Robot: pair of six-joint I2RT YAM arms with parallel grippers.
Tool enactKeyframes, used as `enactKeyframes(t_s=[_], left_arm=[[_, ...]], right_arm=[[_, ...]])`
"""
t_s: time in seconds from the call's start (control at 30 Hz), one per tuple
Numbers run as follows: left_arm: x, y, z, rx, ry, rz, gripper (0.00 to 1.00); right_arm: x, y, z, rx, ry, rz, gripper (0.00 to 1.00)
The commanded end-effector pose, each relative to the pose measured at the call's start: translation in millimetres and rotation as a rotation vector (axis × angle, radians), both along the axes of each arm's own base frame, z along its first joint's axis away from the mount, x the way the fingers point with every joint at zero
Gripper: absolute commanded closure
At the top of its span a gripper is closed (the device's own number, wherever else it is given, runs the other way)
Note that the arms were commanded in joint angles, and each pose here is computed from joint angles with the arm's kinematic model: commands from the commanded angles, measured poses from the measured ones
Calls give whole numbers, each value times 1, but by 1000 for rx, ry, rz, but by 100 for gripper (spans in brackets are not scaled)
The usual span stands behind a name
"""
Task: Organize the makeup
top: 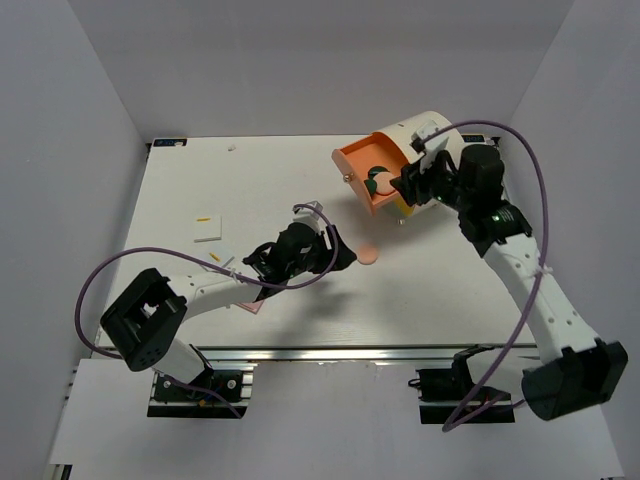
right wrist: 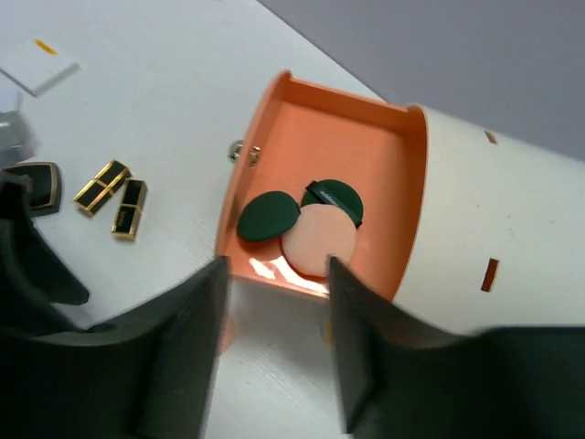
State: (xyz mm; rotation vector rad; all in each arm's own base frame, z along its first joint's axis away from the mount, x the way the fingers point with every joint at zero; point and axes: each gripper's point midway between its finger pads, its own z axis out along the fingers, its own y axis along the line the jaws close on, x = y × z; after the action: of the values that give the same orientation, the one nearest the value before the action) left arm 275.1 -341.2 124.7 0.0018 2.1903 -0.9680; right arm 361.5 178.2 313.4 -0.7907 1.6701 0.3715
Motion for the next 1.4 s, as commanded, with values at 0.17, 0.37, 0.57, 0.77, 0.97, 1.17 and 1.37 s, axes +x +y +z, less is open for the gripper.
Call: enactKeyframes(t_s=[0.17,0.37,0.57,0.77,0.97,1.17,1.37], left_arm=[[10,-12,18,6,-86,-15,25],[11,-11,12,43,-84,-17,24],[13,-2,6,52,-98,18,24],[20,-4,1,66,-86,50,25],[31,-7,-4,117,-89,70,25],[50,-18,-20,185,-89,83,25],[64,-42,-51,230,-56,39,30]], right_arm=[[-83,-16,-32,1,84,131,87],[-110,-42,-69,-14,190,64,46],[-126,-58,-99,-10,295,7,26],[-124,-64,-115,27,377,-32,25],[-117,-65,-125,128,485,-50,31],[-116,-63,-130,164,504,-51,33],[-115,-65,-130,178,503,-64,33]])
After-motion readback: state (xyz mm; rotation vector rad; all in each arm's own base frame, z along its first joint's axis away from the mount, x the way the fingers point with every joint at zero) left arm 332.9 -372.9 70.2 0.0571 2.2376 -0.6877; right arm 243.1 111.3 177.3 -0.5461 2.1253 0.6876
